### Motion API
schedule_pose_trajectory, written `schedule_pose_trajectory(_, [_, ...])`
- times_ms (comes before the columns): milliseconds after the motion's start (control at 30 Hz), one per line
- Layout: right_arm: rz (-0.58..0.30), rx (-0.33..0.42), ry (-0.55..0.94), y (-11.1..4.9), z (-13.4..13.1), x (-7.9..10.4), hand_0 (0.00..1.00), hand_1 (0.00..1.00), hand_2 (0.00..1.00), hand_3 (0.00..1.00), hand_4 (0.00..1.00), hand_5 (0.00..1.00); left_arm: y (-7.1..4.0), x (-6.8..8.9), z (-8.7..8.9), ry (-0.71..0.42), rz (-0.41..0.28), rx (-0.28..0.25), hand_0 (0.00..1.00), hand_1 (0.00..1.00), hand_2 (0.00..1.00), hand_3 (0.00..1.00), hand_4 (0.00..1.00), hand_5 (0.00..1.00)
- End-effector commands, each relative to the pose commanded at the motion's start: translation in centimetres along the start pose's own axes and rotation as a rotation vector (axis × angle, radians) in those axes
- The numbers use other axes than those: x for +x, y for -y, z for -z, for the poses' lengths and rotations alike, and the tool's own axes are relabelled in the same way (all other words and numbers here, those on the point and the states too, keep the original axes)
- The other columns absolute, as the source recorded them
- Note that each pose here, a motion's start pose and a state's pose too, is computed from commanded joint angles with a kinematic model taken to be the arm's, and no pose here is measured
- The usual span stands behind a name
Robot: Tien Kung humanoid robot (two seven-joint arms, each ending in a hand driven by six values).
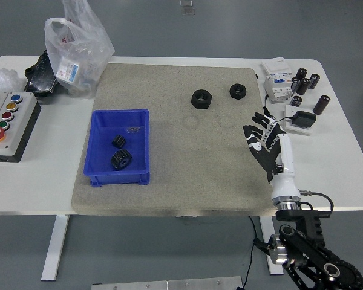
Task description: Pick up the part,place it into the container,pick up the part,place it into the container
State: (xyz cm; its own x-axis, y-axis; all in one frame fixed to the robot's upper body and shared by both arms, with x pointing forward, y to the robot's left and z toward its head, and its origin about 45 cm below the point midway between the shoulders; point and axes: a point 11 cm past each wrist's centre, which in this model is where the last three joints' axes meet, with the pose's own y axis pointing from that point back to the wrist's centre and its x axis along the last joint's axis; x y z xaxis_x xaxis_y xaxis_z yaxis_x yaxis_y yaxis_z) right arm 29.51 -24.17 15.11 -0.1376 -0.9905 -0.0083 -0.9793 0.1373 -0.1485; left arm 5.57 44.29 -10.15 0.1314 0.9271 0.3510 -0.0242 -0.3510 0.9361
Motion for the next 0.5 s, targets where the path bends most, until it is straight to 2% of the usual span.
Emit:
schedule_pose_trajectory(167, [-0.052, 0.013, 0.063, 0.1, 0.2, 0.7, 0.727, 0.706, 0.739, 0.707, 0.848, 0.473, 0.0, 0.0, -0.2, -0.001, 0.001, -0.004, 0.599, 0.56, 0.562, 0.613, 0.494, 0.504])
schedule_pose_trajectory(500, [-0.075, 0.013, 0.068, 0.4, 0.3, 1.2, 0.73, 0.701, 0.736, 0.696, 0.846, 0.477, 0.0, 0.1, -0.4, -0.006, -0.002, -0.009, 0.599, 0.56, 0.562, 0.614, 0.498, 0.504])
